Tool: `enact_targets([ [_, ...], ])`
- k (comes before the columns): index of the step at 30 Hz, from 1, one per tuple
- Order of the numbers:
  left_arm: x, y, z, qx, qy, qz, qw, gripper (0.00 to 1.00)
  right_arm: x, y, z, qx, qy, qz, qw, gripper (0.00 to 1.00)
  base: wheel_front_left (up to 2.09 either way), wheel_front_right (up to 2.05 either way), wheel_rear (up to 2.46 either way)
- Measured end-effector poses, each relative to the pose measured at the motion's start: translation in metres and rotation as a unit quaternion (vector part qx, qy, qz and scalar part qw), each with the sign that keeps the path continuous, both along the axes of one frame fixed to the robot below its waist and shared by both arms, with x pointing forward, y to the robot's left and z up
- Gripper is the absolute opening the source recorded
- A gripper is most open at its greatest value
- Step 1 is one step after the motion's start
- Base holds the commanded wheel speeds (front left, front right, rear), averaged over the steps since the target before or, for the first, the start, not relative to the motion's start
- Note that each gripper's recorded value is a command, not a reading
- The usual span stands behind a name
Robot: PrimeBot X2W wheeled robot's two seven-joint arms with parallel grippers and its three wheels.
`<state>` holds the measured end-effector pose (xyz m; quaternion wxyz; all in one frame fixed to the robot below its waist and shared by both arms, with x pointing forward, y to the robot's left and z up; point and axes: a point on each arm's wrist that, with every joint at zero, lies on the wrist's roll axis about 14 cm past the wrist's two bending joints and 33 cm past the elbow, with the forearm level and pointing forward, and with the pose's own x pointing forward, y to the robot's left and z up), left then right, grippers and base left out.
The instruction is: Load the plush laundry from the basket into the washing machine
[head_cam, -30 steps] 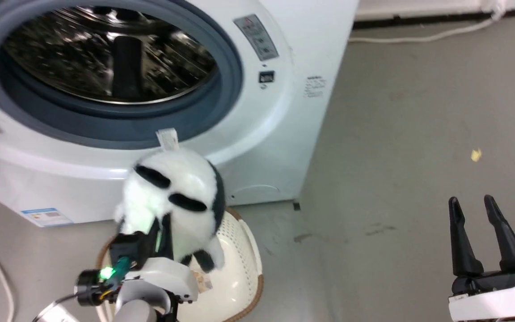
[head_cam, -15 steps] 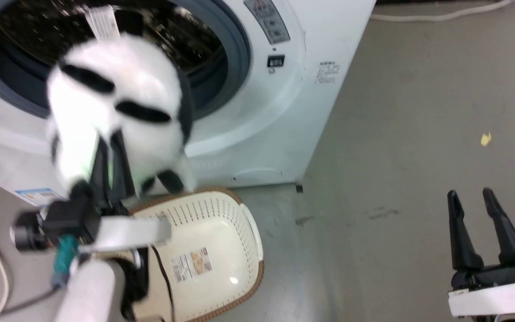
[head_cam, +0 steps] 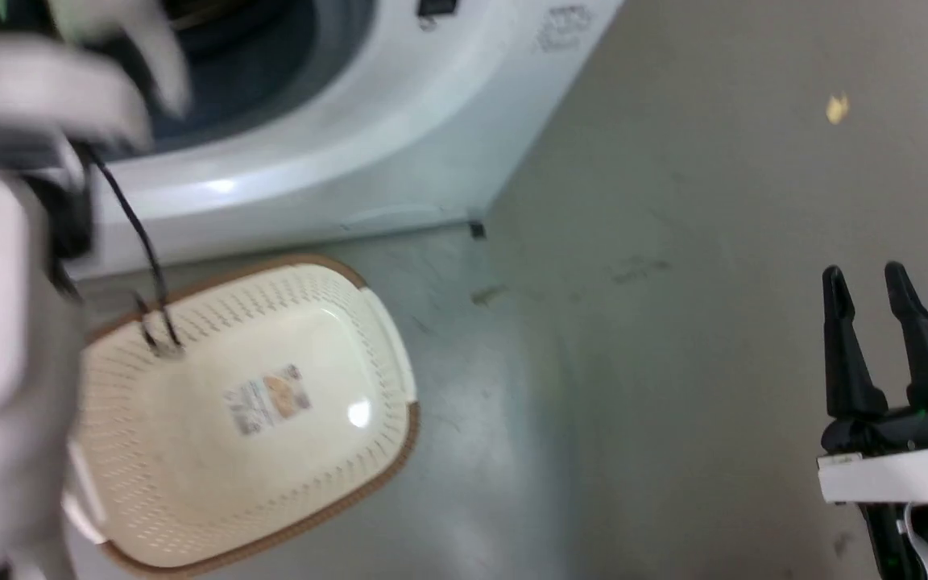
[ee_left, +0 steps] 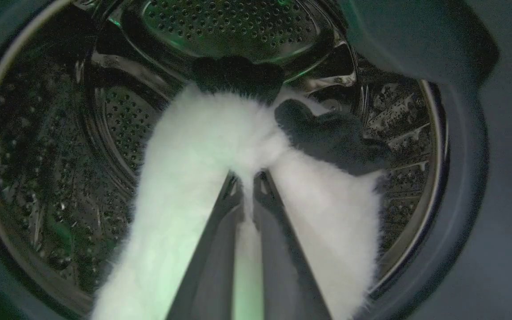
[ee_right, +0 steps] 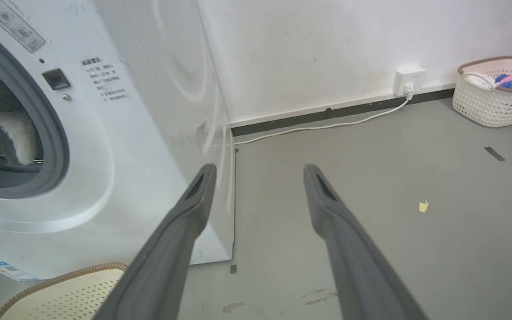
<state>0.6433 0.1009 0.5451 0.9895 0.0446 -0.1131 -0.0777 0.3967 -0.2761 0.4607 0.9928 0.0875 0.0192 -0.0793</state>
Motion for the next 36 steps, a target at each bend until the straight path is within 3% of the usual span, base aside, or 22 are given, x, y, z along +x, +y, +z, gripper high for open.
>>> enact_targets([
  [7,0.075,-0.007,-0.011,0.056,0.021,0.01,0.998,0.0,0.0,-0.013,-0.025,0.001,0.039,-0.023,0.999,1.0,0.0,0.0,0.0],
  [11,0.104,-0.01,-0.049,0.099,0.083,0.015,0.991,0.0,0.001,-0.019,-0.033,-0.002,0.05,-0.033,0.998,1.0,0.0,0.0,0.0],
  [17,0.11,-0.013,-0.147,0.195,0.225,-0.013,0.955,0.0,0.0,-0.025,-0.045,-0.003,0.07,-0.046,0.996,1.0,0.0,0.0,0.0],
  [22,0.111,-0.01,-0.166,0.196,0.253,-0.012,0.947,0.0,0.001,-0.027,-0.05,-0.004,0.076,-0.048,0.996,1.0,0.0,0.0,0.0],
  [25,0.109,-0.008,-0.166,0.184,0.249,-0.011,0.951,0.0,0.004,-0.026,-0.05,-0.002,0.074,-0.046,0.996,1.0,0.0,0.0,0.0],
  [26,0.109,-0.009,-0.164,0.18,0.245,-0.011,0.953,0.03,0.004,-0.025,-0.049,-0.002,0.072,-0.044,0.996,1.0,0.0,0.0,0.0],
  [28,0.108,-0.007,-0.156,0.168,0.23,-0.008,0.959,1.0,0.006,-0.024,-0.046,-0.002,0.066,-0.041,0.997,1.0,0.0,0.0,0.0],
  [31,0.103,-0.01,-0.14,0.133,0.208,-0.01,0.969,1.0,0.008,-0.023,-0.038,-0.007,0.054,-0.035,0.998,1.0,0.0,0.0,0.0],
  [36,0.082,-0.016,-0.117,0.022,0.178,-0.01,0.984,1.0,0.01,-0.022,-0.016,-0.019,0.026,-0.025,0.999,1.0,0.0,0.0,0.0],
])
